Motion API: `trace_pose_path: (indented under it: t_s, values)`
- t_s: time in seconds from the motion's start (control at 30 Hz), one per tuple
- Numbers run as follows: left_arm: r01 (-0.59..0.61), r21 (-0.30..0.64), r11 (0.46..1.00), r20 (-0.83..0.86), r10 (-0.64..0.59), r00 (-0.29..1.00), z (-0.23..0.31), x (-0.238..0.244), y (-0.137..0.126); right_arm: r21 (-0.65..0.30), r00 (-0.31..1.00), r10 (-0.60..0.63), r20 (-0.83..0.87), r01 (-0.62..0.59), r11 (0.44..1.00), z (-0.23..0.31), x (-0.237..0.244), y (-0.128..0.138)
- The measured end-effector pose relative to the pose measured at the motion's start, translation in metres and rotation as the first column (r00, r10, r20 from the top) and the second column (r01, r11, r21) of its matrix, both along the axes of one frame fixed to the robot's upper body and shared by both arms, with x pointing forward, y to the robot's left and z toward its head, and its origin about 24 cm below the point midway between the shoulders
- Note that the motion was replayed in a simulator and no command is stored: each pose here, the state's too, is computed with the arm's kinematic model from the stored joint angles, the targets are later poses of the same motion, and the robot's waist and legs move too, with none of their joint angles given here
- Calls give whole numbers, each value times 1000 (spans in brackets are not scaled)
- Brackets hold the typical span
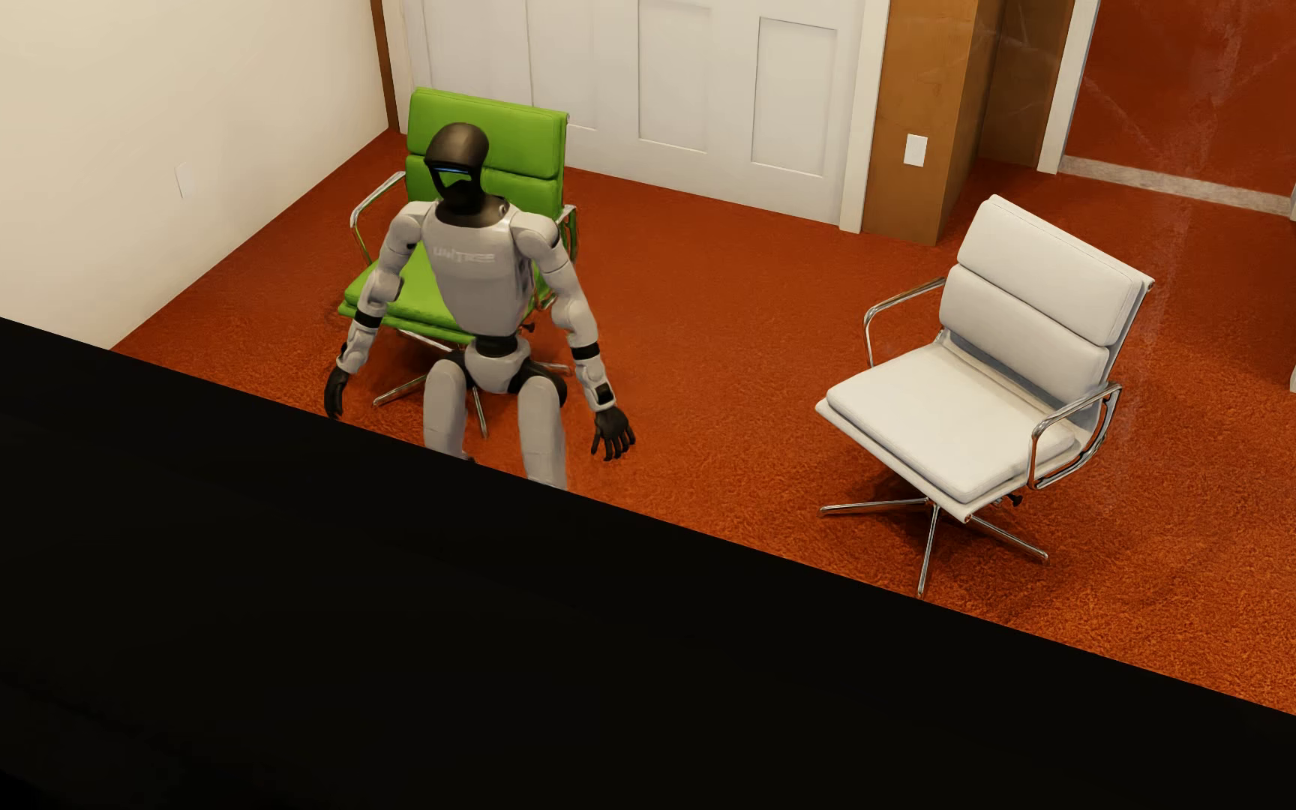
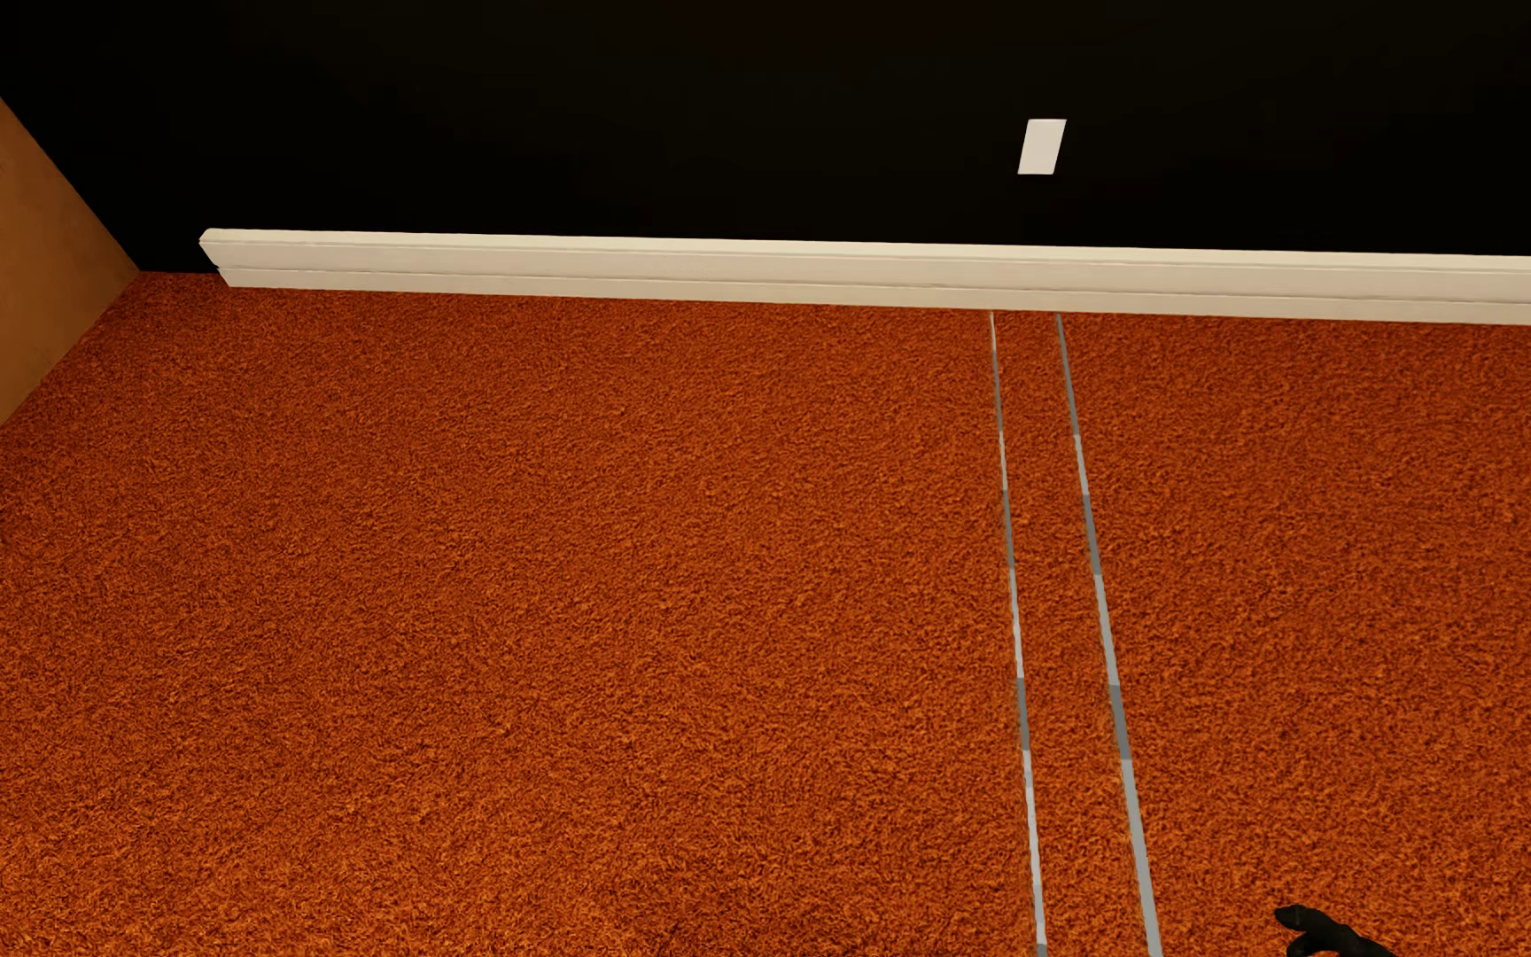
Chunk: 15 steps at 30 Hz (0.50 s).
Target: Get off of the chair
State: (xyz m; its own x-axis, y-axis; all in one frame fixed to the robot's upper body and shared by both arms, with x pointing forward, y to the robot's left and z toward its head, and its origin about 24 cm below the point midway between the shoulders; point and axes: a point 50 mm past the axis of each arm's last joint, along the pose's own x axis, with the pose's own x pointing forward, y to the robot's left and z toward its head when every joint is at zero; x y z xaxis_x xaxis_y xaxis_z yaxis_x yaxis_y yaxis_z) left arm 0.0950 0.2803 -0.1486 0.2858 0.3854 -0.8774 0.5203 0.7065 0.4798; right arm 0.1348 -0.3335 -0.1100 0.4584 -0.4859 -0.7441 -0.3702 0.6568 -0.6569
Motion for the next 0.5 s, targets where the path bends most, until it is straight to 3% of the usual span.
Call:
trace_pose_path:
  t_s: [0.17, 0.5]
  values:
    - [52, 38, 998, 63, -54, 997, 2, 10, -3, 39, 999, -15, -33, 17, 999, -10, -13, 9]
    - [6, 52, 999, 76, -10, 997, 1, 2, 0, 93, 1000, -7, -25, 9, 996, -21, -13, 33]
